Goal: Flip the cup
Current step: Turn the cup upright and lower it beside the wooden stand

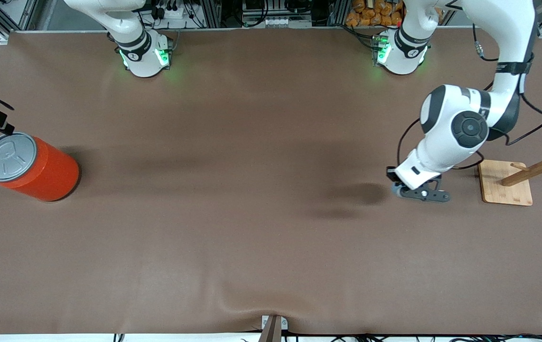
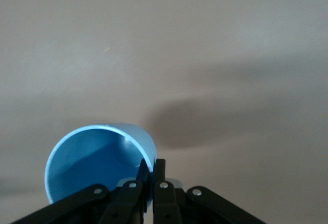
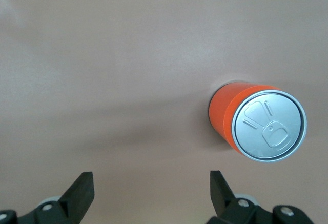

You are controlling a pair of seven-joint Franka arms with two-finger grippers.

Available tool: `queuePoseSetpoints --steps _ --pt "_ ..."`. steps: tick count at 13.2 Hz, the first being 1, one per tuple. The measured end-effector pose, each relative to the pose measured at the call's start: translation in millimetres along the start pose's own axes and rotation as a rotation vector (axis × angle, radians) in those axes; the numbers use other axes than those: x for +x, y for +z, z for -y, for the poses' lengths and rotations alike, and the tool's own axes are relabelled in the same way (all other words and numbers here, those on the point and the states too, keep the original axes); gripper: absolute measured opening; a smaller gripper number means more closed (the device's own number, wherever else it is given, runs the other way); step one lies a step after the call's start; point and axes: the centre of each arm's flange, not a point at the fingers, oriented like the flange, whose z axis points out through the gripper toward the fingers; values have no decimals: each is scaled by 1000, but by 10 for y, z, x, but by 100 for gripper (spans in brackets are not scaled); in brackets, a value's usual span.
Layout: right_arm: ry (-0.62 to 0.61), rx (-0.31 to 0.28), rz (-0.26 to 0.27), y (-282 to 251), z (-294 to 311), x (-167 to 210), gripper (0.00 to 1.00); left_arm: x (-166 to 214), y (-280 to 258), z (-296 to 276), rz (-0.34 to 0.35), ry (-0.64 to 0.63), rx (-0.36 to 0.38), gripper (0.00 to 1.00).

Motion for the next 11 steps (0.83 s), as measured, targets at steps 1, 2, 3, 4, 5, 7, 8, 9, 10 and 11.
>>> queuePoseSetpoints --steps 1,2,3,4,5,7,8,9,10,11 --pt "-4 0 0 0 22 -1 100 -68 85 80 10 -5 5 5" --pt "-8 0 0 1 46 -2 100 -130 189 99 6 -4 8 5" --pt "-11 0 0 2 63 -2 100 -197 312 83 -8 1 7 5" --pt "-12 0 0 2 66 -2 100 -261 415 66 -15 6 6 5" --pt "-12 0 0 2 65 -2 100 -314 491 61 -14 14 11 5" --pt "-10 0 0 2 57 -2 100 -349 539 64 -11 31 28 5" --pt "-9 0 0 2 51 -2 100 -346 535 66 -13 32 30 12" --pt "-7 0 0 1 42 -2 100 -345 533 67 -14 32 31 22" --pt "-5 0 0 -1 28 -2 100 -345 533 68 -14 33 32 34" --pt "-2 0 0 -2 13 -2 100 -345 533 70 -14 34 33 45"
